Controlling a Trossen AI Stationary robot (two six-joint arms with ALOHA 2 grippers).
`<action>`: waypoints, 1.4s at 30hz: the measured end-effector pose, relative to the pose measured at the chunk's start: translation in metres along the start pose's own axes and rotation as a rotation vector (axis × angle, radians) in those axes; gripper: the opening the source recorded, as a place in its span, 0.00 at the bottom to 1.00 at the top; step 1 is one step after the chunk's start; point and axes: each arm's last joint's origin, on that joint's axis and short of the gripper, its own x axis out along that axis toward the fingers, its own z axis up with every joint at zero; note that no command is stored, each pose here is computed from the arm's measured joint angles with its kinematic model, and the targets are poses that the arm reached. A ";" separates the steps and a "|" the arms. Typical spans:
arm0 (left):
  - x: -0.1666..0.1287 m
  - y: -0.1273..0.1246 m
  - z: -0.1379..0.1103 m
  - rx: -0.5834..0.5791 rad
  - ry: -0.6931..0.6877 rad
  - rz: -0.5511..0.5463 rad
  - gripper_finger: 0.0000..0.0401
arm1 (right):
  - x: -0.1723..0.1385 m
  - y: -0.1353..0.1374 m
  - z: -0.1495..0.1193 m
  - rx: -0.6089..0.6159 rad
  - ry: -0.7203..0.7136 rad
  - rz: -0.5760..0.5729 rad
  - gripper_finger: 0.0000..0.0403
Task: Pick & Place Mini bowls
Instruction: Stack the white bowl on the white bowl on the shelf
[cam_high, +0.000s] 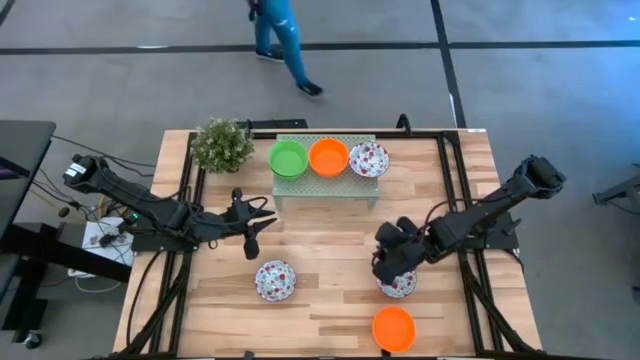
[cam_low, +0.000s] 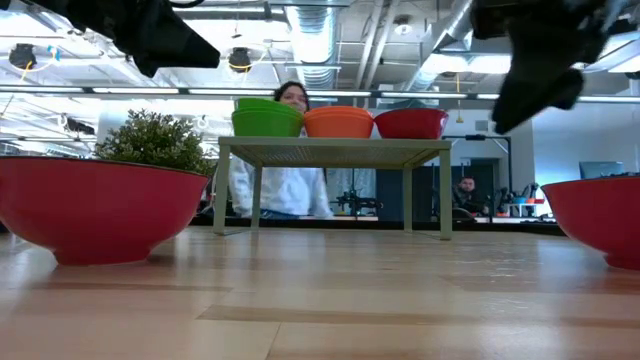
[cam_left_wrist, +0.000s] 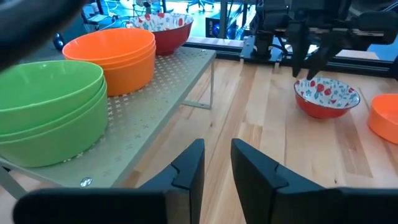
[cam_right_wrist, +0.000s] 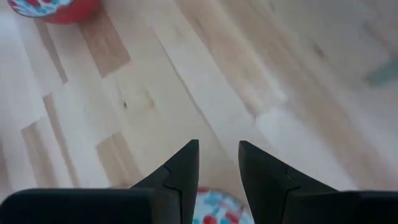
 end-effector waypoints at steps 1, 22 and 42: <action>0.000 0.000 0.000 0.000 -0.001 0.000 0.20 | -0.001 0.001 -0.002 0.024 0.007 -0.002 0.27; 0.000 -0.001 0.007 0.078 -0.061 -0.007 0.20 | 0.019 0.025 -0.017 -0.202 0.271 -0.029 0.27; 0.000 -0.001 0.010 0.048 -0.086 -0.010 0.20 | 0.014 -0.013 0.004 -0.398 0.556 -0.105 0.42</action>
